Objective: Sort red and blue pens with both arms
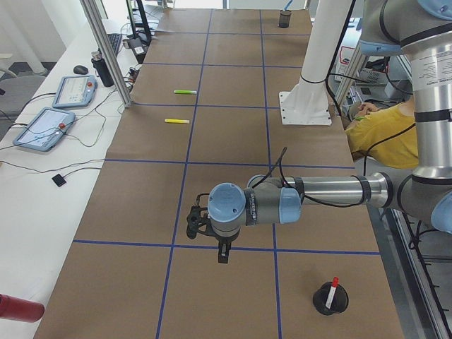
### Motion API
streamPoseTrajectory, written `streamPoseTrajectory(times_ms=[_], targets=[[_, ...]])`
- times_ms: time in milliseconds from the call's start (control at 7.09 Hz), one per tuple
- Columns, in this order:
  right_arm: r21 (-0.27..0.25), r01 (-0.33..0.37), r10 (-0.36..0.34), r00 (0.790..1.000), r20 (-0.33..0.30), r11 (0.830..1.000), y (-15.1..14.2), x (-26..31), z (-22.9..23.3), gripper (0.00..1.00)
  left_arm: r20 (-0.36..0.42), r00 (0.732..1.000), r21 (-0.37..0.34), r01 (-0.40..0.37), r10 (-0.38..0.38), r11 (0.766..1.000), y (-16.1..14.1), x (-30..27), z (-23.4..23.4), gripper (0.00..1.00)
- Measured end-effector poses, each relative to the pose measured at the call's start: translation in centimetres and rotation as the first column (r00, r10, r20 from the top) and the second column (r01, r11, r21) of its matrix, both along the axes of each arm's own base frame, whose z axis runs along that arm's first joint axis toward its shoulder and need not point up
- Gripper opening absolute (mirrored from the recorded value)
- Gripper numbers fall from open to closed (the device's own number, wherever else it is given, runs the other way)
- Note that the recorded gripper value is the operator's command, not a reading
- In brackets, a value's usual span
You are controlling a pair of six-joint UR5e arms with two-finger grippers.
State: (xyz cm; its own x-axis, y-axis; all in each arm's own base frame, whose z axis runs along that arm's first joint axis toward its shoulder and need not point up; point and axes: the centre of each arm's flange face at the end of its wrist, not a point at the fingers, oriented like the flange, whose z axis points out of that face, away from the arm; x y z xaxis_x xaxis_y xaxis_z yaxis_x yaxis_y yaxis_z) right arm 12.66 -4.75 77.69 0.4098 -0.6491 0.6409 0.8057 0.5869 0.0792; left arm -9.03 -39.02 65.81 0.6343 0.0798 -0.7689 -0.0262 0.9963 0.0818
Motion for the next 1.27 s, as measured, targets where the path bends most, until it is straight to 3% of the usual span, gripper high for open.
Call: streamPoseTrajectory(times_ms=[564,705,988,1270], targets=[[0.001,-0.001,0.001,1.0,-0.001,1.0,0.0,0.0,0.0,0.84,0.0,1.0,0.001,0.0,0.0,1.0,0.0,0.0,0.0,1.0],[0.001,-0.001,0.001,1.0,-0.001,1.0,0.0,0.0,0.0,0.99,0.0,1.0,0.001,0.0,0.0,1.0,0.0,0.0,0.0,1.0],[0.01,-0.012,0.012,1.0,-0.004,1.0,-0.7,0.2,-0.1,0.99,0.0,1.0,0.001,0.0,0.0,1.0,0.0,0.0,0.0,1.0],[0.044,-0.074,0.075,0.997,-0.019,0.996,-4.2,0.9,-0.6,0.99,-0.001,1.0,-0.002,0.0,0.0,1.0,0.1,0.0,0.1,1.0]])
